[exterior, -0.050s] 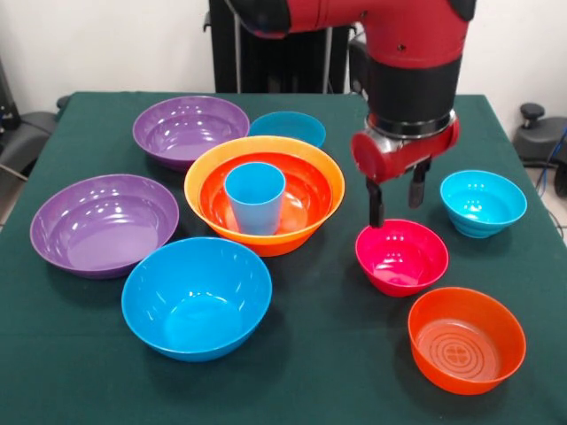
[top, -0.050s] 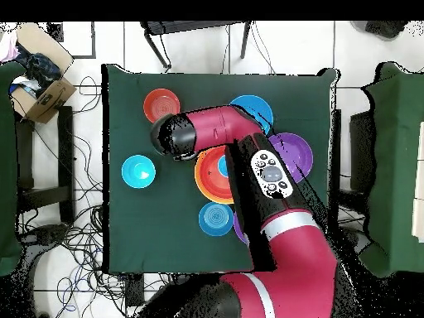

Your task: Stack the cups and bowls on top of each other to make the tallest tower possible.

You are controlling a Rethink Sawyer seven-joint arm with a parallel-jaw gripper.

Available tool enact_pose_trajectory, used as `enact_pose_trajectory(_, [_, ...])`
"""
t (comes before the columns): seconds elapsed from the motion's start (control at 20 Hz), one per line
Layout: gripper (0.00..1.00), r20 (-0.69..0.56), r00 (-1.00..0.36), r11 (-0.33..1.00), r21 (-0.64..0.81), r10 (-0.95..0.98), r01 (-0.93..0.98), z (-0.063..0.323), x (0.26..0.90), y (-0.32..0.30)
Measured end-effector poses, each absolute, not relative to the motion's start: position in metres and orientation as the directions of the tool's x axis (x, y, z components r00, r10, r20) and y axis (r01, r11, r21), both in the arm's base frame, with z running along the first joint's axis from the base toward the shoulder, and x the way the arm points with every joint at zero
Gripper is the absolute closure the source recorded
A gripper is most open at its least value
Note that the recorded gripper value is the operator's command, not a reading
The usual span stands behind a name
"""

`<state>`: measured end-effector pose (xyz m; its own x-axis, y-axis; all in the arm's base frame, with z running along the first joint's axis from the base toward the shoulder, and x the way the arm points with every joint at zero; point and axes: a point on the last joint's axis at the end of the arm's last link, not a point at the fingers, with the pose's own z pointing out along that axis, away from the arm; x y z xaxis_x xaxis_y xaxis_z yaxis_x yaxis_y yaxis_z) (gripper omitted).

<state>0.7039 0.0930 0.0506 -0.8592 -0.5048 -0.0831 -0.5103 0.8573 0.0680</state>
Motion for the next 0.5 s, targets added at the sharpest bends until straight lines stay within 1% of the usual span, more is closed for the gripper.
enact_pose_trajectory(0.5, [0.00, -0.055, -0.883, 0.882, 0.051, -0.466, -0.469, 0.025, 0.710, 0.065])
